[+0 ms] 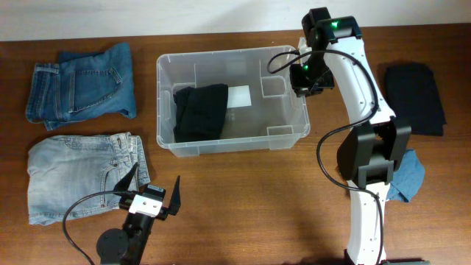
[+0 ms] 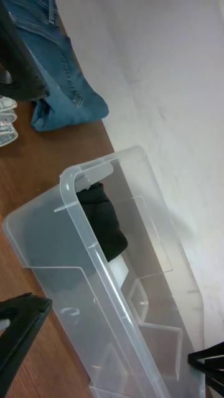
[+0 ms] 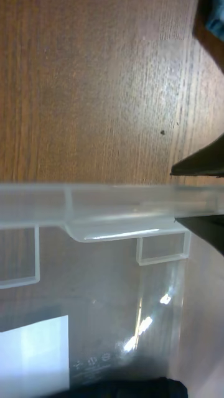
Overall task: Pack container
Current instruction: 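Raise the right gripper out of the container and move right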
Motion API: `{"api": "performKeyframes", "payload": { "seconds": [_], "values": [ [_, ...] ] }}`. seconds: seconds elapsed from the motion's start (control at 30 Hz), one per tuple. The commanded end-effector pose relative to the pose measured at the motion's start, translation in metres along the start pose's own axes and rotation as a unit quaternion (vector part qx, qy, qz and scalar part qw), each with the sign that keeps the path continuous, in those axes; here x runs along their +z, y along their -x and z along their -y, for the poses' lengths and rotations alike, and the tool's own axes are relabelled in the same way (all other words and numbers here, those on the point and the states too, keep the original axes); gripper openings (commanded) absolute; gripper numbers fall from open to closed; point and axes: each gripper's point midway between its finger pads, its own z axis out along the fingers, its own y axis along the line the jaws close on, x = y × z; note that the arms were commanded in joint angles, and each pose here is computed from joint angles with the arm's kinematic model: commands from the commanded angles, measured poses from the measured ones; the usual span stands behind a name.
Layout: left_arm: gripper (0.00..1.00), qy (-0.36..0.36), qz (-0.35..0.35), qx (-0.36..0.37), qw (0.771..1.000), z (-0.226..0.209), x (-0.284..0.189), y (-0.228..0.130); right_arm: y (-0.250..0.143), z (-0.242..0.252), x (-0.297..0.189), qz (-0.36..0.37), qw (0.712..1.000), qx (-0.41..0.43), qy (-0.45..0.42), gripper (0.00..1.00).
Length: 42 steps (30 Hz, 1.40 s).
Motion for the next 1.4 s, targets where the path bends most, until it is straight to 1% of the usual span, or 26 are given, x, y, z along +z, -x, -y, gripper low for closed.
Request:
{"api": "performKeyframes", "payload": {
  "seconds": [0.0,0.17,0.4,0.57,0.73,1.03,1.37],
  "values": [
    [0.99,0.002,-0.002,0.005,1.000,-0.0007,-0.0003,-0.0017,-0.0009,0.0005,0.0072,-0.007,1.000,0.006,-0.006,0.09],
    [0.99,0.002,-0.002,0.005,1.000,-0.0007,-0.0003,-0.0017,0.0003,0.0005,0.0072,-0.005,0.999,0.031,-0.006,0.04],
    [0.99,0.002,-0.002,0.005,1.000,-0.0007,-0.0003,-0.0017,0.0047,0.0005,0.0072,0.005,0.997,0.074,-0.006,0.04],
    [0.99,0.002,-0.002,0.005,1.000,-0.0007,-0.0003,-0.0017,0.0058,0.0004,0.0072,0.007,0.997,0.073,-0.006,0.04],
    [0.99,0.002,-0.002,0.005,1.000,-0.0007,-0.0003,-0.0017,0.0068,0.0027,0.0071,0.010,0.998,0.064,-0.012,0.04],
    [0.99,0.002,-0.002,0.005,1.000,-0.0007,-0.0003,-0.0017,0.0086,0.0031,0.0070,0.013,1.000,0.008,-0.013,0.04],
    [0.99,0.002,-0.002,0.005,1.000,-0.0007,-0.0003,-0.0017,0.0086,0.0030,0.0070,0.013,1.000,-0.003,-0.013,0.04]
  ]
}}
